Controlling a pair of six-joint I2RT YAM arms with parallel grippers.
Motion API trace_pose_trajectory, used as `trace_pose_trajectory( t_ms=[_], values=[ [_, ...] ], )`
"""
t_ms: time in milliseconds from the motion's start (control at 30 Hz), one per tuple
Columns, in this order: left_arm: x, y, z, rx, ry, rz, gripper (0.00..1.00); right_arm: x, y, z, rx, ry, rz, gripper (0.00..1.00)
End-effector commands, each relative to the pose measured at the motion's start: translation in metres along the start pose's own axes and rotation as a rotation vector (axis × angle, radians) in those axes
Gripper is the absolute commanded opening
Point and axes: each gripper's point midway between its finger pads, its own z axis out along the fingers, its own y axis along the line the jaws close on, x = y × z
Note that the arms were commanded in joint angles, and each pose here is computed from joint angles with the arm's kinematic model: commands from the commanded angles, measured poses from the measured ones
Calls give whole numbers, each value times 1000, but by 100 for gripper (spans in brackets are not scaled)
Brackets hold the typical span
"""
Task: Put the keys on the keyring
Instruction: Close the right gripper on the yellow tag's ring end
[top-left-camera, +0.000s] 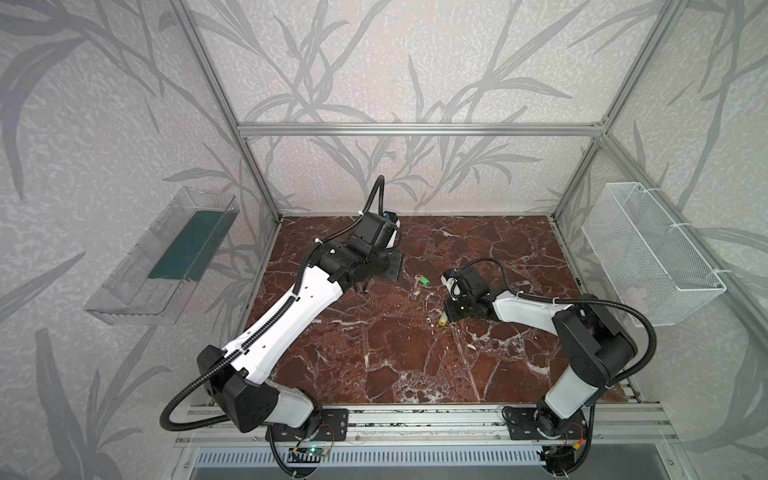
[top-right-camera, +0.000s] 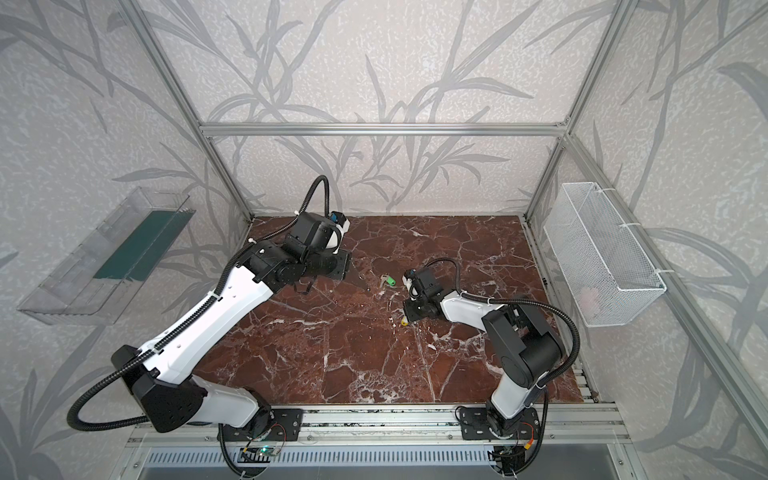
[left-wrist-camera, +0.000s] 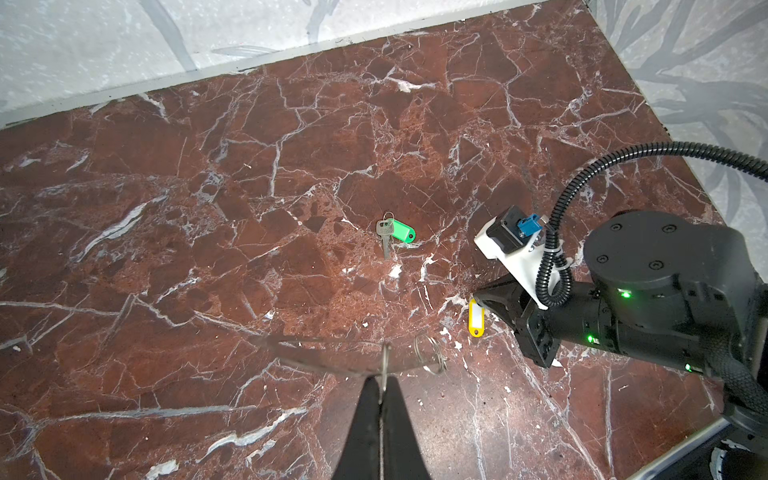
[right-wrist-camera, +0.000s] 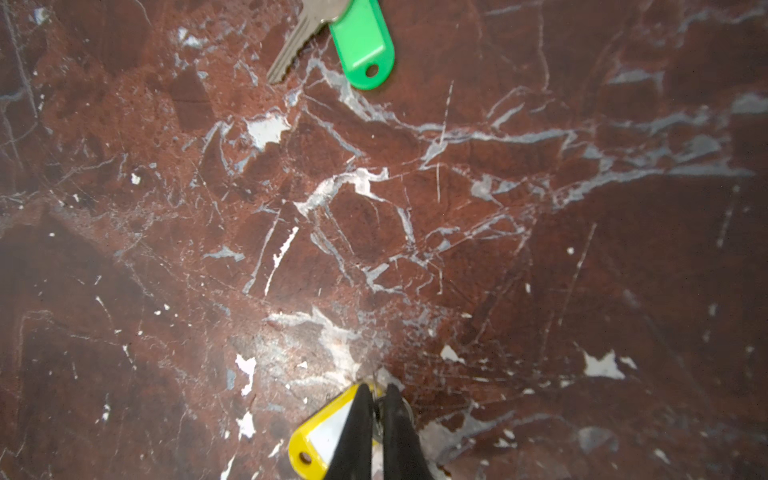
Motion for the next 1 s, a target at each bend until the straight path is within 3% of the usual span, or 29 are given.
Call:
trace_pose_trajectory(
  t_ms=[0, 967],
  values=[
    [4, 2, -11, -3, -2, 13, 0, -7, 3, -1, 4, -6, -15, 11],
    [6, 1, -10, 0, 6, 12, 0, 8, -3, 9, 18, 44, -11, 12]
  ],
)
